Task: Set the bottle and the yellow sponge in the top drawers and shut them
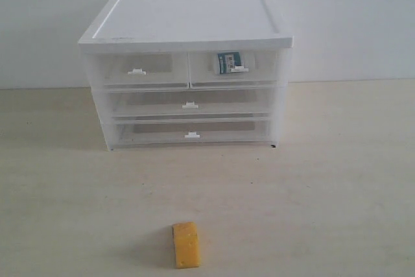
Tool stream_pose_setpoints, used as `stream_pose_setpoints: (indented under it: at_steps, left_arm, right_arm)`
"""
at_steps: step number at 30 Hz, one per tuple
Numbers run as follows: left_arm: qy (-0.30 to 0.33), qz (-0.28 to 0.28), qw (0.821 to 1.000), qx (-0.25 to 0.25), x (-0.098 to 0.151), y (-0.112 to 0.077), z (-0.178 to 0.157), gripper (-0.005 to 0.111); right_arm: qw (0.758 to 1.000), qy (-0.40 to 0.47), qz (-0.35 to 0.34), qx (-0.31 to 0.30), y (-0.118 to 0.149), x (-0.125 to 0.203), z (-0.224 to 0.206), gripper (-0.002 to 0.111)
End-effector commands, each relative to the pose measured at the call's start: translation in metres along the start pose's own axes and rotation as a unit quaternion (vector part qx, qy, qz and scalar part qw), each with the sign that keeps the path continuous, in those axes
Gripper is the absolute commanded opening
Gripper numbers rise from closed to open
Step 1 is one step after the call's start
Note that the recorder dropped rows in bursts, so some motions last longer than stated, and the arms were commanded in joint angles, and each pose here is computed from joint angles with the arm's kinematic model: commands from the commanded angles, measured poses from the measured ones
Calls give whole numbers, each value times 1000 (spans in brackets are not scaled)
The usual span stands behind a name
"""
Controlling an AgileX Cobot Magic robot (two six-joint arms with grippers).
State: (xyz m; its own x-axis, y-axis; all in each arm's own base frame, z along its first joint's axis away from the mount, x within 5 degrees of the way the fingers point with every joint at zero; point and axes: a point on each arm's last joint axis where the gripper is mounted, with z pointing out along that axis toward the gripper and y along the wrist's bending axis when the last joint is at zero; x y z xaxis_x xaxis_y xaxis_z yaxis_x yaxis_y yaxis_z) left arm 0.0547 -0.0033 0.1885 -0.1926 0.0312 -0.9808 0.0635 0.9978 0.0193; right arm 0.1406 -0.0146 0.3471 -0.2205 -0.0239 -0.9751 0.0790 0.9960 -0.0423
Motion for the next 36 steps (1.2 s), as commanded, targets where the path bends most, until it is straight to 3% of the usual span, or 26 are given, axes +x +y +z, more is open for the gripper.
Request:
stream_pose_setpoints:
  at_steps: [1,11,31,36]
  left_arm:
    - [-2,-8,1000,6,1,-1,0,4]
    - [-3,-8,1000,5,0,-1,0,4]
    - [-2,-8,1000,6,1,-1,0,4]
    - [-2,-8,1000,6,1,-1,0,4]
  right_arm:
    - [999,-31,-4,-28,9,16,-19,0]
    - [997,-47,-4,-57,16,61,-37,0]
    - [995,-72,-39,-52,15,70,-44,0]
    - [993,-98,-45,-47,15,103,-54,0]
